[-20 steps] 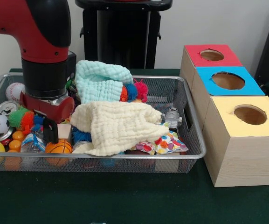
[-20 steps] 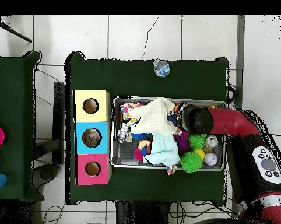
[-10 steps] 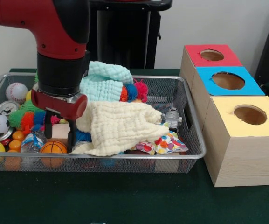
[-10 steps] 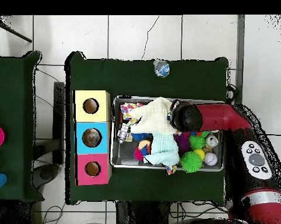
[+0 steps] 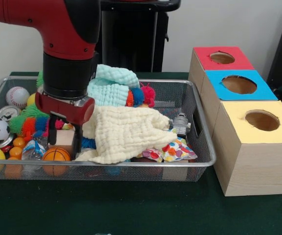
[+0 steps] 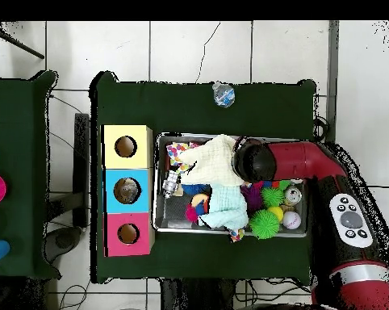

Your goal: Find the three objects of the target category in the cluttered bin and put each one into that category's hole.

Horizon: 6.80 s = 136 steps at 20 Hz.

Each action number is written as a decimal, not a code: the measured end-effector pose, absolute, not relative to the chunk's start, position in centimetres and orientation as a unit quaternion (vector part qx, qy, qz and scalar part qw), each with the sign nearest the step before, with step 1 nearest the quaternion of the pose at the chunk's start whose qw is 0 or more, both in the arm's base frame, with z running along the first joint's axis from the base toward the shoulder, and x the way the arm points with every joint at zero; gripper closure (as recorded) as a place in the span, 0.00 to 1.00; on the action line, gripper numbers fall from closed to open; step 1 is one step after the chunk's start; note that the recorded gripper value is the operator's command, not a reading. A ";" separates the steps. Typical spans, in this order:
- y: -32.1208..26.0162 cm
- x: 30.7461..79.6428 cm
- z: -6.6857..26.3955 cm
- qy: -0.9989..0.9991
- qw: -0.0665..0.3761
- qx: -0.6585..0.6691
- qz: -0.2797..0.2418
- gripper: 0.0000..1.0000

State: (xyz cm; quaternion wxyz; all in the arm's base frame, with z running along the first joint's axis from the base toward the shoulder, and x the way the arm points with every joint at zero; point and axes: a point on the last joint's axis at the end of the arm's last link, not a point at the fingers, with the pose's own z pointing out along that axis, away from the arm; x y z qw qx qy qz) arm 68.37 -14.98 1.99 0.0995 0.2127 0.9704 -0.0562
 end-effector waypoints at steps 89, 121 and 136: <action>-22.5 63.1 -1.5 0.963 0.107 0.239 -0.058 1.00; -8.1 67.1 21.6 0.959 0.057 0.275 -0.049 1.00; 3.1 61.9 21.3 0.960 0.008 0.276 -0.055 1.00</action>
